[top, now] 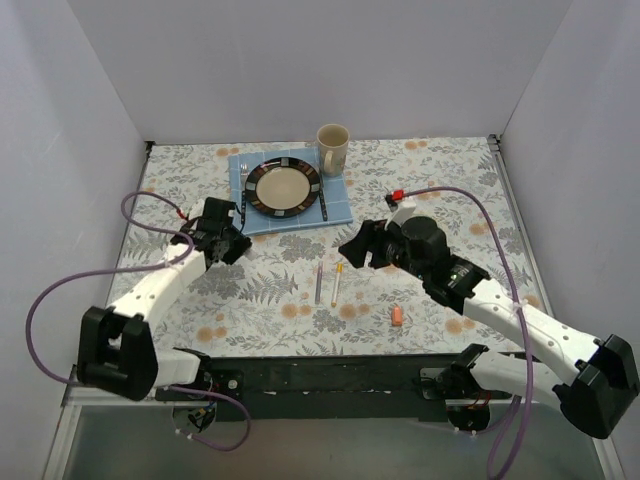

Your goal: Insert the pens into the pen caps

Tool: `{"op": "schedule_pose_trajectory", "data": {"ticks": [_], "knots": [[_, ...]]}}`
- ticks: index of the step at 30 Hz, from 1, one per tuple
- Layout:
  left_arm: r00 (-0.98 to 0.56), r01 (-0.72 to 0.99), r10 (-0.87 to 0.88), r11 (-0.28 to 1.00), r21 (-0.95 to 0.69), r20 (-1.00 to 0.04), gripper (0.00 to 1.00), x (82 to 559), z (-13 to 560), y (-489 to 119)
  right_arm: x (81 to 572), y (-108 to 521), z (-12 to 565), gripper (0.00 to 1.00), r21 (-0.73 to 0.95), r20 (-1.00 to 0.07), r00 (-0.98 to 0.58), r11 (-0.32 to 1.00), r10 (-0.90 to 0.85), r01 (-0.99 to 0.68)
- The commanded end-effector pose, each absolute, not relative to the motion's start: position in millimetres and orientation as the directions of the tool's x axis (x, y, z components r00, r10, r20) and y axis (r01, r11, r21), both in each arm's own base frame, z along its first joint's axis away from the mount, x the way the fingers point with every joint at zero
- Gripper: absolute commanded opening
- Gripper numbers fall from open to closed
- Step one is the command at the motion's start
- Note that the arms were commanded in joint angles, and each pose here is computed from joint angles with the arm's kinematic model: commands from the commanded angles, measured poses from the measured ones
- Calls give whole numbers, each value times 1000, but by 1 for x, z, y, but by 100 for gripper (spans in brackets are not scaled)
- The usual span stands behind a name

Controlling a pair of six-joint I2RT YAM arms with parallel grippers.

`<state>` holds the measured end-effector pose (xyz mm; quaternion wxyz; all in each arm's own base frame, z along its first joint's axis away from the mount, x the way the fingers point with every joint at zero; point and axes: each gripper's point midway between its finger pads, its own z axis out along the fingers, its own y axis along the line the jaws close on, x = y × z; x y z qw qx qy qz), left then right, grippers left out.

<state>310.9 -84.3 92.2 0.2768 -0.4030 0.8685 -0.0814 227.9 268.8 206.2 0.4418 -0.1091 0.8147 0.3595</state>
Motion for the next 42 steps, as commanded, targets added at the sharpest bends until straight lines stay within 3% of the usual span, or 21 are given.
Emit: {"op": "schedule_pose_trajectory", "data": {"ticks": [1, 5, 10, 23, 29, 31, 36, 37, 39, 41, 42], "knots": [[-655, -74, -505, 783, -618, -562, 0, 313, 168, -147, 260, 284, 269, 75, 572, -799, -537, 619, 270, -539], [-723, 195, -349, 724, -662, -596, 0, 288, 184, -181, 270, 307, 299, 76, 561, -822, -504, 532, 266, -634], [-750, 353, -225, 660, -664, -622, 0, 267, 181, -202, 282, 335, 303, 75, 583, -806, -544, 474, 234, -660], [-698, 508, -159, 578, -639, -698, 0, 255, 200, -216, 272, 410, 266, 67, 636, -737, -668, 435, 100, -637], [-680, 535, -160, 559, -633, -715, 0, 250, 207, -217, 268, 422, 238, 63, 626, -715, -697, 490, 49, -607], [-672, 551, -163, 542, -634, -723, 0, 247, 212, -218, 265, 422, 234, 52, 634, -707, -705, 483, 45, -604], [-646, 603, -169, 485, -633, -745, 0, 238, 227, -223, 263, 421, 249, 2, 627, -741, -667, 444, 84, -640], [-650, 605, -171, 473, -641, -740, 6, 235, 229, -224, 262, 420, 254, 1, 621, -753, -651, 426, 93, -658], [-656, 614, -170, 446, -652, -735, 36, 232, 233, -226, 251, 417, 269, 1, 589, -799, -590, 344, 113, -731], [-681, 598, -179, 423, -680, -710, 42, 227, 236, -228, 246, 405, 262, 1, 585, -808, -575, 292, 127, -757], [-664, 631, -179, 385, -673, -726, 46, 225, 246, -231, 234, 401, 295, 1, 562, -824, -531, 175, 197, -808]]}}
